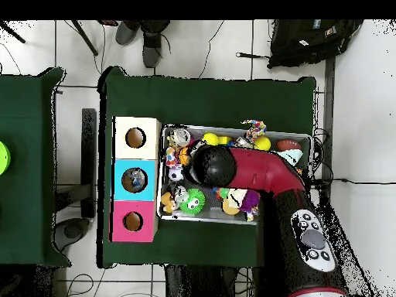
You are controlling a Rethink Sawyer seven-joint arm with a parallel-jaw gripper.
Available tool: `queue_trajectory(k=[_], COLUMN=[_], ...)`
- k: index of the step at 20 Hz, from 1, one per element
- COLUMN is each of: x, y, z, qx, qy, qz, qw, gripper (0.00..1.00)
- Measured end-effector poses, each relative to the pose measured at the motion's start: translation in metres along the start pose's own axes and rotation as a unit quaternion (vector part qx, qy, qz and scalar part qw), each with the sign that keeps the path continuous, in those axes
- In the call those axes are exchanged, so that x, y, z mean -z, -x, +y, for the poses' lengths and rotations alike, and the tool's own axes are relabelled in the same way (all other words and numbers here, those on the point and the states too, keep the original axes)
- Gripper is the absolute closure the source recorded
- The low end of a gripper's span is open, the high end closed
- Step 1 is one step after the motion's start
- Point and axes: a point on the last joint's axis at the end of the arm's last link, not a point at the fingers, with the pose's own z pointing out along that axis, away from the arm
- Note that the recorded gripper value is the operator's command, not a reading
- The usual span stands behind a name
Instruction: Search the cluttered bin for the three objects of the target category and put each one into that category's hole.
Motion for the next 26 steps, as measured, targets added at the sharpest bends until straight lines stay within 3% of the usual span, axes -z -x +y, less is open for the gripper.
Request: queue_trajectory(k=[8,16,21,26], x=[-0.015,-0.011,-0.001,0.007], y=[-0.004,-0.006,0.002,0.021], z=[0.031,0.064,0.079,0.089], qx=[-0.001,-0.004,-0.007,-0.013], qy=[0.022,0.041,0.052,0.063], qz=[-0.004,-0.008,-0.019,-0.036], qw=[0.9997,0.9991,0.9984,0.9973], gripper=[1.00,1.00,1.00,1.00])
